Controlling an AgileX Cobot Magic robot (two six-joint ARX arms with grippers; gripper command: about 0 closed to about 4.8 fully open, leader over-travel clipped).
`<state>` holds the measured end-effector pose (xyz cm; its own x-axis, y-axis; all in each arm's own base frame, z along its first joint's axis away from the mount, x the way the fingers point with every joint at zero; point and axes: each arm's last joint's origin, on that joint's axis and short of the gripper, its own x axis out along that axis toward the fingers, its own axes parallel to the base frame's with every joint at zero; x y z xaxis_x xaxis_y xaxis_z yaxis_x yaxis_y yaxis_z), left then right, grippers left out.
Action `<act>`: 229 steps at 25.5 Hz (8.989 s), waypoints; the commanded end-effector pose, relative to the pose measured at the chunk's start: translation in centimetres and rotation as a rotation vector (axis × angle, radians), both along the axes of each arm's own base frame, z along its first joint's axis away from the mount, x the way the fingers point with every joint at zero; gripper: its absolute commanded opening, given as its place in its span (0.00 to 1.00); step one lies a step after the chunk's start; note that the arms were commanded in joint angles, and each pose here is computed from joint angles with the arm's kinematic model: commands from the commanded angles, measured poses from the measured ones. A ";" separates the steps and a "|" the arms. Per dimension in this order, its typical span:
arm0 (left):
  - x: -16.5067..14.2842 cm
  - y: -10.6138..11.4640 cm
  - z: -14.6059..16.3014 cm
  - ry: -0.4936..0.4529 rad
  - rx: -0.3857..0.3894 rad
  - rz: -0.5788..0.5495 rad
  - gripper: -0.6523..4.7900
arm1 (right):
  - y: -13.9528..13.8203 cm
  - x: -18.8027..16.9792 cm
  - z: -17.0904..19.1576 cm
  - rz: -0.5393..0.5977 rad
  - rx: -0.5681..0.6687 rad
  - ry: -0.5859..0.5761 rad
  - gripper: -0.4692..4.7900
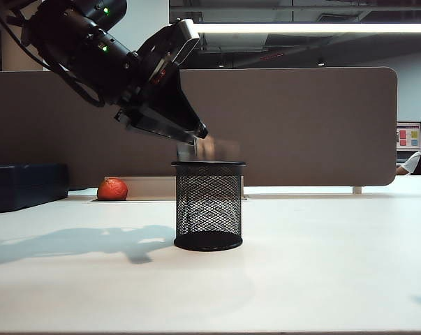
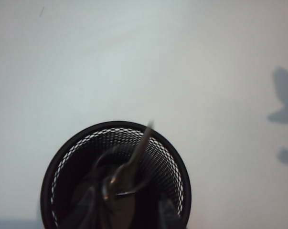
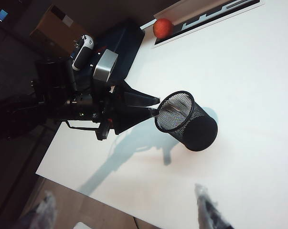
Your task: Pick up a bunch of keys from the table, then put them into the black basket.
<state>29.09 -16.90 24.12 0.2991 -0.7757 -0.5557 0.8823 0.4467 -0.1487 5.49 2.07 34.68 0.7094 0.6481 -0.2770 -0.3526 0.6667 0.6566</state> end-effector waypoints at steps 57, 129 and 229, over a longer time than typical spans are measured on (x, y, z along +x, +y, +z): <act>-14.8 17.5 17.6 -0.693 -0.031 0.989 0.11 | -1.6 0.4 -3.5 -0.559 -0.437 -0.590 0.08; -19.4 17.2 -7.4 -0.647 -0.174 1.070 0.11 | -1.6 4.3 -19.4 -0.526 -0.602 -0.376 0.09; -19.4 17.2 -7.5 -0.637 -0.163 1.062 0.11 | -1.6 4.3 -19.4 -0.526 -0.603 -0.375 0.09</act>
<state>9.74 0.31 16.49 0.9995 -0.0294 -0.0120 0.0299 0.9983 0.0502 9.84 0.50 15.02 0.9855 0.0331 -0.1665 -0.0259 0.9986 0.0455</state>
